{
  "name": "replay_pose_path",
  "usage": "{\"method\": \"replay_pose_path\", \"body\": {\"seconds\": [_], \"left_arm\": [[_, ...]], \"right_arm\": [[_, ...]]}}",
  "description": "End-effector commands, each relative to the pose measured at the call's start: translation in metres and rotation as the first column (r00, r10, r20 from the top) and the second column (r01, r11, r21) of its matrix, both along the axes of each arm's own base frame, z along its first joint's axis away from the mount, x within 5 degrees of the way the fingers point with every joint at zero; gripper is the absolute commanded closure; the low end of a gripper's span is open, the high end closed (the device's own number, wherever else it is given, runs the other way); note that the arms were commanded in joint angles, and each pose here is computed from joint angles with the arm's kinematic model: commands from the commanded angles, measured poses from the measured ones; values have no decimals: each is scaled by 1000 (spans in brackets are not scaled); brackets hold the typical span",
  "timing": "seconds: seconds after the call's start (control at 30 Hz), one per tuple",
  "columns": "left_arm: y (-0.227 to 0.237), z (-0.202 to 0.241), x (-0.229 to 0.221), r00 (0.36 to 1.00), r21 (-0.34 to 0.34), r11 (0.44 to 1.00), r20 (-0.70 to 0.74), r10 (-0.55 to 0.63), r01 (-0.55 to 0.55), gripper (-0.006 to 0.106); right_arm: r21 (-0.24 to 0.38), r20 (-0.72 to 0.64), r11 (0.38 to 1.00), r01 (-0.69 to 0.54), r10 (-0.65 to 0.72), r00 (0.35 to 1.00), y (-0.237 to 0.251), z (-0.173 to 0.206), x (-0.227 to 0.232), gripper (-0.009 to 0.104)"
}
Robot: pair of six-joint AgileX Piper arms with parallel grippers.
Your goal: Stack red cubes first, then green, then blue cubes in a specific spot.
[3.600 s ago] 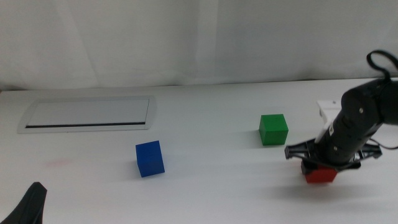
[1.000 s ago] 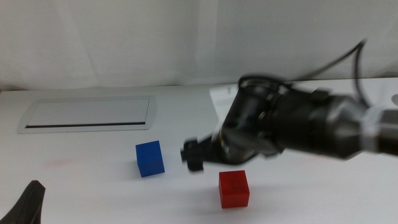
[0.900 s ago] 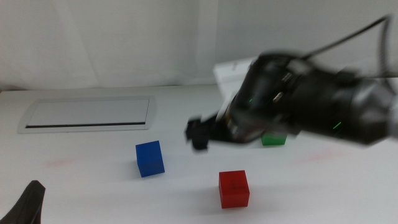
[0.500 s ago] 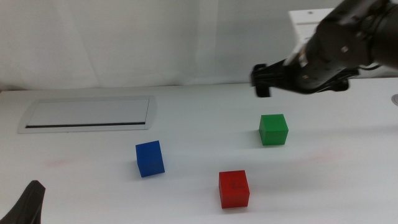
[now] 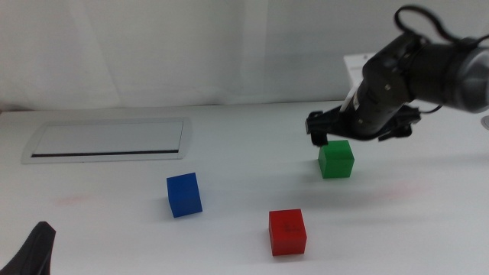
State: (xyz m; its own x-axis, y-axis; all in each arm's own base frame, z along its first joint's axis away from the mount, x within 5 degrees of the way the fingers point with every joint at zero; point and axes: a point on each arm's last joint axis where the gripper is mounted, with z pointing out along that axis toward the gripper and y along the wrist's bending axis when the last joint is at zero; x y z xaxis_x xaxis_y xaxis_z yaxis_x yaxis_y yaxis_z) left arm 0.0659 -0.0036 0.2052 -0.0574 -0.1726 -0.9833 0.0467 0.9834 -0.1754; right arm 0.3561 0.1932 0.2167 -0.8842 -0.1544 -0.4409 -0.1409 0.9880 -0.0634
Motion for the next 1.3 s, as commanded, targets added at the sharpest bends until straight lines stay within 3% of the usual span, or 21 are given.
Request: {"method": "replay_pose_path", "body": {"seconds": [0.0,0.43,0.67,0.9,0.97,1.0,1.03,1.2,1.27], "left_arm": [[0,-12,0,1000,-8,1000,-25,0,0,14],[0,-12,0,1000,-8,1000,-25,0,0,14],[0,-12,0,1000,-8,1000,-25,0,0,14],[0,-12,0,1000,-8,1000,-25,0,0,14],[0,-12,0,1000,-8,1000,-25,0,0,14],[0,-12,0,1000,-8,1000,-25,0,0,14],[0,-12,0,1000,-8,1000,-25,0,0,14],[0,-12,0,1000,-8,1000,-25,0,0,14],[0,-12,0,1000,-8,1000,-25,0,0,14]], "right_arm": [[18,-7,1000,5,-5,1000,1,-12,6,-8],[28,-35,1000,6,-5,999,10,-54,17,-7],[42,-36,999,30,-28,999,11,-58,18,2],[63,-83,994,91,-85,993,12,-68,17,38],[45,-92,995,94,-89,992,11,-71,16,63],[34,-84,996,86,-82,993,10,-70,17,85],[30,-64,997,75,-73,995,9,-64,17,97],[12,-11,997,71,-71,997,7,-34,21,97],[24,25,996,85,-86,996,4,-4,19,97]]}}
